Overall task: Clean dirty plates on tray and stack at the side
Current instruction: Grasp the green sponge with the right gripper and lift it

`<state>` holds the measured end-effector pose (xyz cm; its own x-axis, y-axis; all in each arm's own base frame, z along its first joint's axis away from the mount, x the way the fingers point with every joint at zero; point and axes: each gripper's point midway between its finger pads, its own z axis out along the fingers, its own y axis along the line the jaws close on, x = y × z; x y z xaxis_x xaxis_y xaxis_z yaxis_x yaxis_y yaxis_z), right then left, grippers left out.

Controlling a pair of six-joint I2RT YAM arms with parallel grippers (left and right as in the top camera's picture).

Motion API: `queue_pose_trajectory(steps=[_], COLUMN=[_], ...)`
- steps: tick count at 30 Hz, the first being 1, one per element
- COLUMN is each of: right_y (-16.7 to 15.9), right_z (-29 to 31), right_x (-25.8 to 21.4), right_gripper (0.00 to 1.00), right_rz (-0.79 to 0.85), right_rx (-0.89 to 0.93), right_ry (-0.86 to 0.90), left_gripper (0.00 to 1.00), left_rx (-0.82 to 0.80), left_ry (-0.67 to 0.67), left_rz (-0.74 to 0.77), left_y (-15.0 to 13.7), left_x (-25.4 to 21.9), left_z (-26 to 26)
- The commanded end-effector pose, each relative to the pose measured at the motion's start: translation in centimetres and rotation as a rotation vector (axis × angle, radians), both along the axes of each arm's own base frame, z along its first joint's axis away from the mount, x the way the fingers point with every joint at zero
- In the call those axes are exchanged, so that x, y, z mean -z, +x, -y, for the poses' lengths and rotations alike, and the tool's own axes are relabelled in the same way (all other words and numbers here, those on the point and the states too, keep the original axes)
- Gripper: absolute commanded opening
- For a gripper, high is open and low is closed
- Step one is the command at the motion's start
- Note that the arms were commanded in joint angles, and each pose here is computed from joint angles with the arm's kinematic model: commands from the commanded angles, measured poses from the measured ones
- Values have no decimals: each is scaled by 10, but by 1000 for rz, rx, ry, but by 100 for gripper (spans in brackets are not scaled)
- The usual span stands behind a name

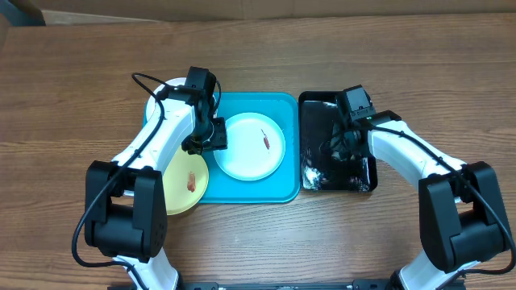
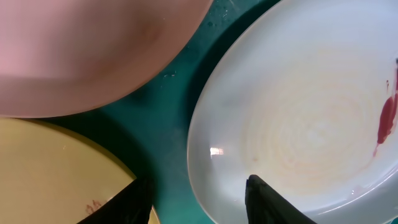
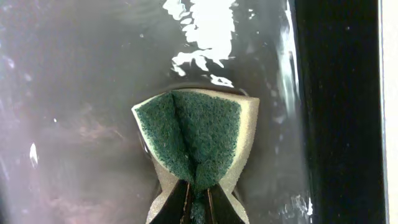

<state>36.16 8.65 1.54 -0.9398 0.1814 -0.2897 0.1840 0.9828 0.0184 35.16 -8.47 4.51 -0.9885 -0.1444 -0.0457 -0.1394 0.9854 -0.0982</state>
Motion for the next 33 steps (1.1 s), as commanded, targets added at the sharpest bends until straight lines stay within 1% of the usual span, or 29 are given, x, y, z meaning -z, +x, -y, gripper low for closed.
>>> queue_pose_trajectory(steps=[1,4,6,12,15,19,21,24,29,30,31,32,33], right_y=[5,7,8,9,7,6,6,6,5,5,5,5,6], right_z=[-4,-6,-6,-9,-17,-19,-19,-19,-18,-18,-18,-18,-19], right_x=[-12,-22,-30,-39,-39,-39,-39,-39,-38,-38,-38,-38,-38], right_gripper=[4,4,4,4,4,4,4,4,4,3,4,4,4], right_rz=[2,-13,-21,-31,-42,-44,-43,-43,-47,-48,-48,-47,-46], right_rx=[-51,-91,-109,-115,-154,-156,-156,-155,-155,-156,-156,-155,-154], right_ry=[2,-2,-9,-1,40,48,48,48,47,47,47,47,48], left_gripper=[50,55,56,56,56,55,51,42,43,42,38,31,26], left_rx=[-15,-17,-20,-52,-52,-54,-55,-78,-87,-87,-87,-87,-88], left_ry=[13,39,38,35,33,27,26,21,18,18,17,16,15], left_rz=[-16,-10,-9,-13,-2,17,25,24,28,30,32,35,37], left_y=[-2,-2,-1,-2,-1,-2,-1,-3,-5,-5,-4,-3,-3], left_x=[4,5,5,5,12,25,28,32,39,39,39,38,38], left_z=[-1,-6,-5,-4,-3,-2,-2,-2,-2,-2,-2,-2,-2])
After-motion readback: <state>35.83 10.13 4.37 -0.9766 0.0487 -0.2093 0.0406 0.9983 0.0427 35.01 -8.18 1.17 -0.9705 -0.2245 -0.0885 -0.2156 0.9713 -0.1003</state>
